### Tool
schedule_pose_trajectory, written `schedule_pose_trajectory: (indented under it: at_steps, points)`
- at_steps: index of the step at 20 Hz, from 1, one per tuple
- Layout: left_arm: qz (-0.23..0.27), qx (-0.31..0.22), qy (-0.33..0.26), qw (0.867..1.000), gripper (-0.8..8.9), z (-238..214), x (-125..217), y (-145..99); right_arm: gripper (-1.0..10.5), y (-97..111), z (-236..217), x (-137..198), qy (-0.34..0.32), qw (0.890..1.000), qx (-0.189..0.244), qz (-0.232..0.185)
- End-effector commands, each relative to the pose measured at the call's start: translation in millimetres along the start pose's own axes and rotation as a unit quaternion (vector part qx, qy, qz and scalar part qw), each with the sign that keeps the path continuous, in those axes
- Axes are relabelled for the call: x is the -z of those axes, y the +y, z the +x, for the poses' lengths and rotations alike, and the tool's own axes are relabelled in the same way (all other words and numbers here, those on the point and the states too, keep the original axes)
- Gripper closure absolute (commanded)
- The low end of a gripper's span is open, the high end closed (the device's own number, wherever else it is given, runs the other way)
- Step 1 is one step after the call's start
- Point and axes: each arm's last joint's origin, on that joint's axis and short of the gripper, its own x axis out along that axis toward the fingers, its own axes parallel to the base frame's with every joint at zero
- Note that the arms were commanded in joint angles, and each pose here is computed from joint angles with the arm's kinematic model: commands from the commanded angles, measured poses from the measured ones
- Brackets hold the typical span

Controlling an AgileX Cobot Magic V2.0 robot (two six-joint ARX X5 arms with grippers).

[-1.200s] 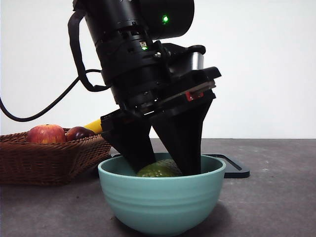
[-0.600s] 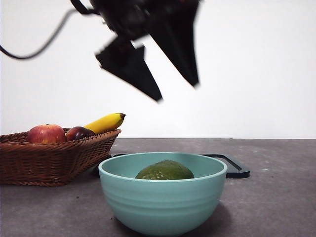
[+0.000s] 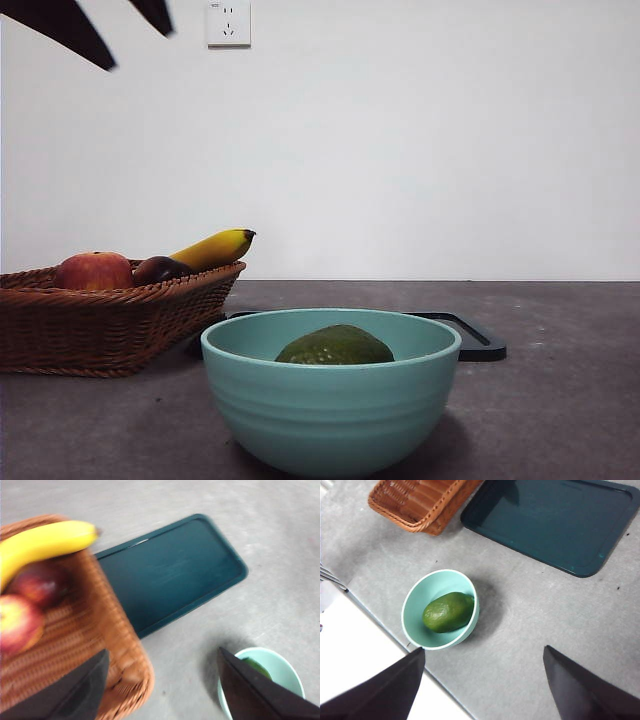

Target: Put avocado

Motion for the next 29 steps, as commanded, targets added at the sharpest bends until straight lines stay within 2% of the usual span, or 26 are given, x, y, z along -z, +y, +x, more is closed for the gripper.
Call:
schedule_pose_trajectory:
  at_steps: [1,3,7,9,11,14,22,24,26,29]
  points:
    - [0.004,0.030,-0.010,0.999,4.67,-9.8,8.0,2.4,5.7,-1.9,4.3,-10.1,-0.006,1.000,-0.001,0.000]
    - [-0.002,0.052,-0.004,0.999,4.67,-14.1,25.3,3.3,5.7,-5.9,11.3,-15.3,-0.002,1.000,-0.001,0.002]
    - [-0.006,0.136,0.043,0.990,4.67,-14.6,68.0,-1.1,5.7,-14.4,27.8,-23.6,0.019,1.000,-0.004,0.012]
    - [-0.004,0.189,0.051,0.981,4.68,-18.6,79.5,-4.7,5.7,-15.2,38.7,-26.4,0.038,0.999,-0.014,0.011]
    - [-0.003,0.215,0.048,0.975,4.71,-25.0,82.8,-7.6,5.7,-13.6,53.1,-28.5,0.066,0.997,-0.027,0.005]
    - [0.000,0.216,0.044,0.975,4.71,-30.7,85.6,-8.9,5.7,-8.5,80.1,-32.2,0.103,0.994,-0.041,-0.012]
    - [0.001,0.216,0.042,0.975,4.71,-32.8,86.7,-9.4,5.7,2.0,149.9,-29.9,0.183,0.982,-0.013,-0.050]
    - [0.001,0.216,0.042,0.975,4.70,-32.8,86.7,-9.4,5.7,5.1,163.4,-28.1,0.193,0.980,-0.018,-0.053]
    - [0.001,0.216,0.042,0.975,4.70,-32.8,86.8,-9.4,6.2,9.0,174.7,-26.0,0.198,0.978,-0.002,-0.062]
    - [0.001,0.216,0.042,0.975,4.70,-32.8,86.7,-9.4,6.2,13.6,187.8,-22.9,0.202,0.976,0.020,-0.077]
